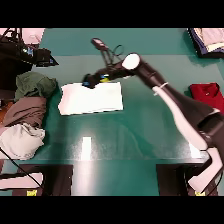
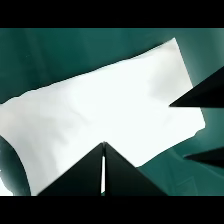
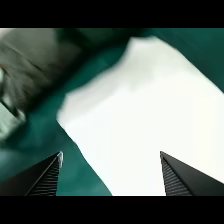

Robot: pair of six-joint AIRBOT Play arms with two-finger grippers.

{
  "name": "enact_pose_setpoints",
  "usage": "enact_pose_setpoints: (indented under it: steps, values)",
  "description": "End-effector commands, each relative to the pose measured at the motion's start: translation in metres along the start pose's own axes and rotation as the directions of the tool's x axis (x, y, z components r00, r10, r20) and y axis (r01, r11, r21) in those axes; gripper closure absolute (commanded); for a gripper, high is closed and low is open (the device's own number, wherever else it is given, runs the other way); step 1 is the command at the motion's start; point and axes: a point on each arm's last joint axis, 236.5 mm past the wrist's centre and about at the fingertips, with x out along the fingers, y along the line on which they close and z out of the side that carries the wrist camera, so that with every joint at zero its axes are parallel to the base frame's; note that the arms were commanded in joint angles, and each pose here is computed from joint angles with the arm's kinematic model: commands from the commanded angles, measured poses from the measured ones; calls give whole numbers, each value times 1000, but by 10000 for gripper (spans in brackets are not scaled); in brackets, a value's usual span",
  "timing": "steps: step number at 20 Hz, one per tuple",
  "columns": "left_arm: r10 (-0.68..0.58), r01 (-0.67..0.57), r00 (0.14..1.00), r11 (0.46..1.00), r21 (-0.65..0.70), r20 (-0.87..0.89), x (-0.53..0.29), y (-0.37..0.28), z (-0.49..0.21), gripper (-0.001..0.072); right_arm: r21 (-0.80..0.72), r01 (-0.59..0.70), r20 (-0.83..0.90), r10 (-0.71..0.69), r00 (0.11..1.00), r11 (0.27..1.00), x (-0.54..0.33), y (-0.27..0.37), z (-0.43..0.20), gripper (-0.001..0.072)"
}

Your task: Fold the shirts.

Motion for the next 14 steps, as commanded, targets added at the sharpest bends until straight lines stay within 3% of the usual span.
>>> enact_pose_setpoints:
  steps: [1, 4, 7, 11, 14]
  values:
    - [-2, 2, 1000, 1000, 0, -7, -1, 0, -2, 684, 142, 159, -177, -133, 975, 977, -59, -76, -65, 37]
    - [-2, 2, 1000, 1000, 0, -7, 0, 0, -2, 684, 412, 237, -207, -163, 965, 880, -88, -137, -107, 37]
    - [-2, 2, 1000, 1000, 0, -6, 0, 0, -2, 684, 628, 134, -142, -57, 988, 767, -80, -160, -126, 37]
    - [-2, 2, 1000, 1000, 0, -7, 0, 0, -2, 684, 697, -14, -64, 82, 995, 717, -35, -150, -127, 40]
    - [-2, 2, 1000, 1000, 0, -7, 0, 0, -2, 684, 670, -27, -67, 96, 993, 742, -2, -141, -119, 66]
